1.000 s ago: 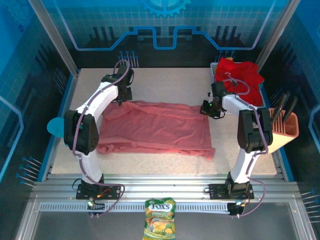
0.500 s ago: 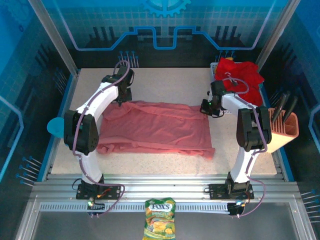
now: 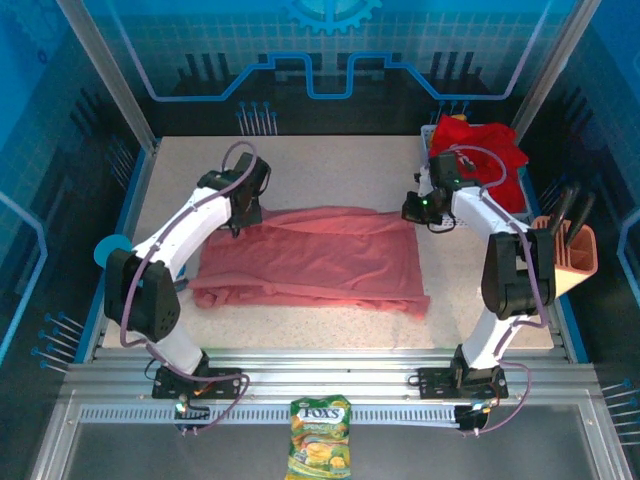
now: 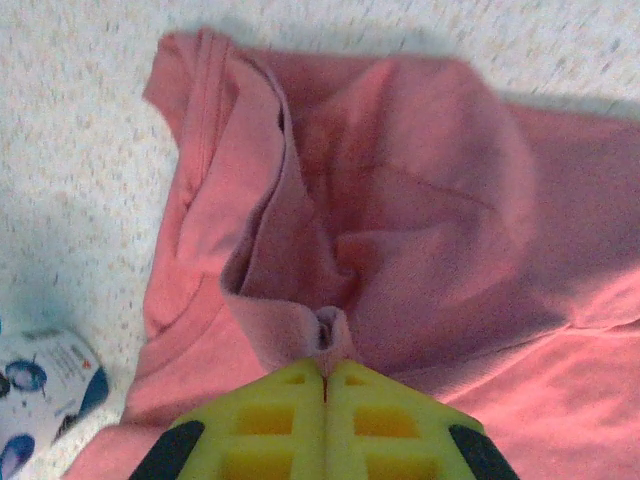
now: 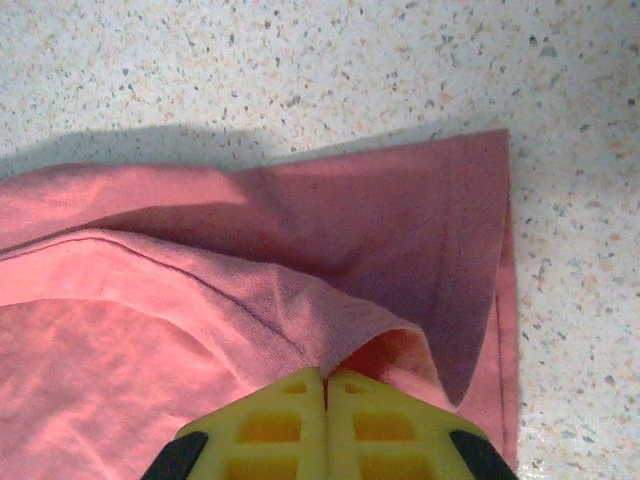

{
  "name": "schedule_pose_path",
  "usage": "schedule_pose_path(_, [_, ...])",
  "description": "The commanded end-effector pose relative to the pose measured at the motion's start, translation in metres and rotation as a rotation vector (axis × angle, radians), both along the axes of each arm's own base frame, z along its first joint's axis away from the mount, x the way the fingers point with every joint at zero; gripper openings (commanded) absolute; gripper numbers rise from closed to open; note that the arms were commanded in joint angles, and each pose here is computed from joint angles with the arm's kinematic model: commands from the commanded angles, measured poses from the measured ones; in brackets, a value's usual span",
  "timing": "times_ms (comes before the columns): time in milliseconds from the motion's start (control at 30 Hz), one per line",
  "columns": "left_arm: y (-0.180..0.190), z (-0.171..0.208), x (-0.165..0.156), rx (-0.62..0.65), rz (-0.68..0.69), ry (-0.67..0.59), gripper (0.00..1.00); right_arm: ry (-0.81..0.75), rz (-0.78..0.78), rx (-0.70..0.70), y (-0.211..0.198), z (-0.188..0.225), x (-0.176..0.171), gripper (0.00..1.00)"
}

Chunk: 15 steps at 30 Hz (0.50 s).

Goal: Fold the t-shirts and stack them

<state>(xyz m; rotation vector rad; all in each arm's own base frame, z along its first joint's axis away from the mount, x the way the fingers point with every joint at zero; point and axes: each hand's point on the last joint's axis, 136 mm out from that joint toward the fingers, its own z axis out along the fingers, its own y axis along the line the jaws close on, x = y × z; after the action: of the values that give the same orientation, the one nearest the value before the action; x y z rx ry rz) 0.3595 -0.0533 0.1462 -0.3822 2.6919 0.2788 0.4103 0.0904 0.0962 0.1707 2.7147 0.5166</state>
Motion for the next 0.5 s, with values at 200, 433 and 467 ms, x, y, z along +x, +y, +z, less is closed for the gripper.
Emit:
schedule_pose_path(200, [0.017, -0.031, -0.044, 0.073, 0.077, 0.084, 0.0, 0.071, -0.04, -0.045, -0.022, -0.018, -0.041, 0.0])
schedule_pose_path(433, [0.03, -0.044, -0.045, 0.164, 0.078, 0.118, 0.0, 0.132, -0.086, -0.082, -0.035, -0.048, -0.057, 0.0])
schedule_pose_path(467, [0.032, -0.044, -0.044, 0.172, 0.08, 0.118, 0.0, 0.134, -0.102, -0.089, -0.039, -0.05, -0.059, 0.0])
